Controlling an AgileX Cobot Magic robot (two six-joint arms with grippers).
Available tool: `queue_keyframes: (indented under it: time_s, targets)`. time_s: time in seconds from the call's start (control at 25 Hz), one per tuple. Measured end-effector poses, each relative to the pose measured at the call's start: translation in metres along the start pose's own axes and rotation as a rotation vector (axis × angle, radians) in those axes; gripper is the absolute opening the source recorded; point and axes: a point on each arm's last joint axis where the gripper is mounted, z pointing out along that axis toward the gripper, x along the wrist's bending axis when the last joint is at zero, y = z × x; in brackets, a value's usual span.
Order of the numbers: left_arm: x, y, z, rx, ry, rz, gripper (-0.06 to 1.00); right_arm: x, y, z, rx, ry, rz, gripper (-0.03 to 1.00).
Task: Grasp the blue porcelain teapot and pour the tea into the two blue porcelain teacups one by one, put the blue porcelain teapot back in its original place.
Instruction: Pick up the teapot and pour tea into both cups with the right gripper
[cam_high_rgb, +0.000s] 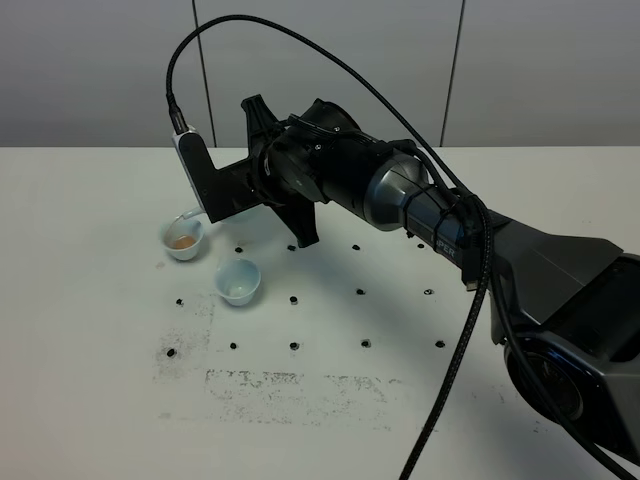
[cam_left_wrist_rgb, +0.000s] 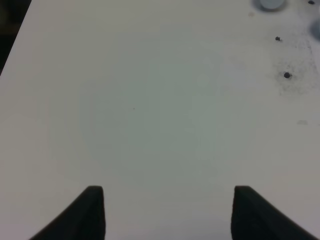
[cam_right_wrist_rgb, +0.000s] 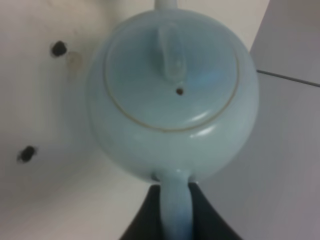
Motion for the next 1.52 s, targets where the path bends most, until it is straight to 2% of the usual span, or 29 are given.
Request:
queue_keyframes:
  time_s: [1.12, 1.52]
  targets:
    - [0.0000, 0.0000, 0.0000, 0.000, 0.000, 0.000, 0.52, 0.0020, -0.0048, 0.0087, 0.068, -0.030, -0.076, 0.03]
    - [0.0000, 0.0000, 0.0000, 0.000, 0.000, 0.000, 0.52, 0.0002, -0.0043, 0.0086, 0.063, -0.050, -0.083, 0.03]
